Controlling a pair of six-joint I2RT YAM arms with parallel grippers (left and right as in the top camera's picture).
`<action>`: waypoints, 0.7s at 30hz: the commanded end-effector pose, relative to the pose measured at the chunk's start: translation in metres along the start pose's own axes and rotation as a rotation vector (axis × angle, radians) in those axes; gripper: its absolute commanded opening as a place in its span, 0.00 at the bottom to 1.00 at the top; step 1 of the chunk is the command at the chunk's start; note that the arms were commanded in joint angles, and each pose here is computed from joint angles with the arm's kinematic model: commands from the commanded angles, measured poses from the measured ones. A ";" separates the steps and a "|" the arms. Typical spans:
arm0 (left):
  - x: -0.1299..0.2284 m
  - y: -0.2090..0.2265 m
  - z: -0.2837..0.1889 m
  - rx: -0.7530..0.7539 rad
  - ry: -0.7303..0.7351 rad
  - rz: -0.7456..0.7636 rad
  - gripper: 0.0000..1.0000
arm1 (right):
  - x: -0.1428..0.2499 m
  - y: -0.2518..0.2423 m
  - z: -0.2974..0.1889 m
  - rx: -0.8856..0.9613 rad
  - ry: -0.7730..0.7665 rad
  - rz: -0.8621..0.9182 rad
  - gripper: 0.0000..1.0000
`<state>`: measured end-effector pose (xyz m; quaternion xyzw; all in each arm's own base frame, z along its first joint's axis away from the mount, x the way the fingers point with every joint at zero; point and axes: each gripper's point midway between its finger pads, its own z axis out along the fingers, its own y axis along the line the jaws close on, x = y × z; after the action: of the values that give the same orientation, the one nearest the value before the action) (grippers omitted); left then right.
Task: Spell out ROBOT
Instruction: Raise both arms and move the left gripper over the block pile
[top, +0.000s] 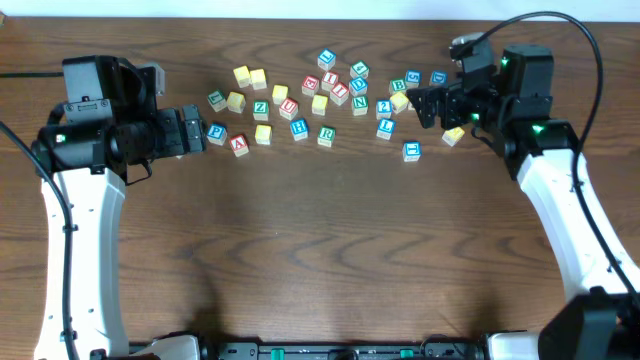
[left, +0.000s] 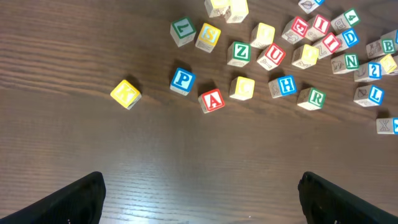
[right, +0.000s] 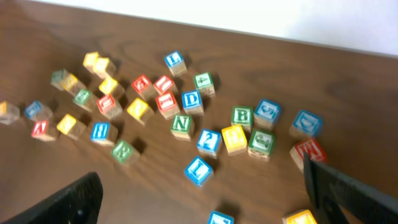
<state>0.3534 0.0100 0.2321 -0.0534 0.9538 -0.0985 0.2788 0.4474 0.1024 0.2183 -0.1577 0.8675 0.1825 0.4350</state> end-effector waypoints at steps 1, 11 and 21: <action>-0.008 -0.002 -0.002 0.011 -0.026 -0.001 0.98 | -0.027 0.007 0.005 -0.061 -0.097 -0.036 0.99; -0.043 -0.016 0.012 -0.078 -0.148 0.016 0.98 | -0.001 0.013 -0.008 0.059 0.180 0.264 0.99; -0.013 -0.124 0.135 0.018 0.119 0.189 0.96 | 0.002 0.017 -0.044 0.146 0.306 0.288 0.99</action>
<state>0.4385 -0.1077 0.1746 0.0276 0.9649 -0.0843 0.2474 0.4078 0.0946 0.2380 -0.0255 0.9495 0.1578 0.2700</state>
